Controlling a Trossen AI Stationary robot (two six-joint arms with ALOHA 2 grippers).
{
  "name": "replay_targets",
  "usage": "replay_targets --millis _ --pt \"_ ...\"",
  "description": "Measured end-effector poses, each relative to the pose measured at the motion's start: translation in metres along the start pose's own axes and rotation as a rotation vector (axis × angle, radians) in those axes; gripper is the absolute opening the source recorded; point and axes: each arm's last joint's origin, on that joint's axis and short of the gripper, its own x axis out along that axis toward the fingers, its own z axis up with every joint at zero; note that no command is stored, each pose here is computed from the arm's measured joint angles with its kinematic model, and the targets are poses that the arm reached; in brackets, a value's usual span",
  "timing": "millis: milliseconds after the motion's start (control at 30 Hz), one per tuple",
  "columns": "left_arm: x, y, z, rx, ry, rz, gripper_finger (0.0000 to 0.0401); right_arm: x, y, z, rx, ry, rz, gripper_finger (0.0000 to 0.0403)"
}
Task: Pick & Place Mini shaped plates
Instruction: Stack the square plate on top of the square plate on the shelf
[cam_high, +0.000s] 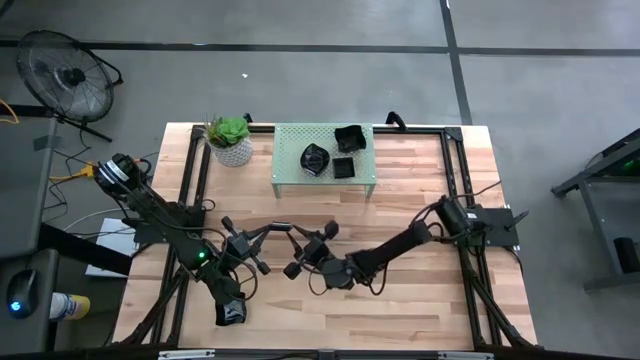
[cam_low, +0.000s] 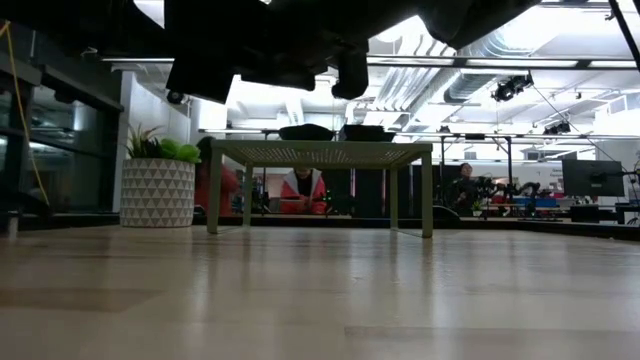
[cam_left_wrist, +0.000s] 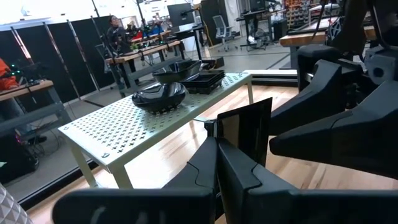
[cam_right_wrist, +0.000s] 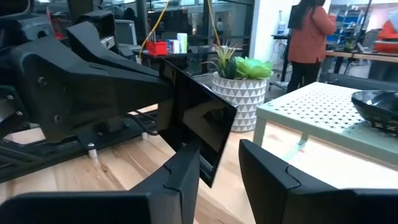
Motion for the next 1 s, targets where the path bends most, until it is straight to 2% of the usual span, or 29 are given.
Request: replay_targets --millis 300,1000 --pt "0.0000 0.0000 0.0000 0.000 0.000 0.000 0.0000 -0.0023 0.0008 0.0001 -0.006 -0.002 -0.008 0.0094" --pt "0.0000 0.0000 0.0001 -0.001 0.000 -0.001 0.0000 0.0026 -0.0013 0.0023 0.011 -0.011 -0.005 0.0094"
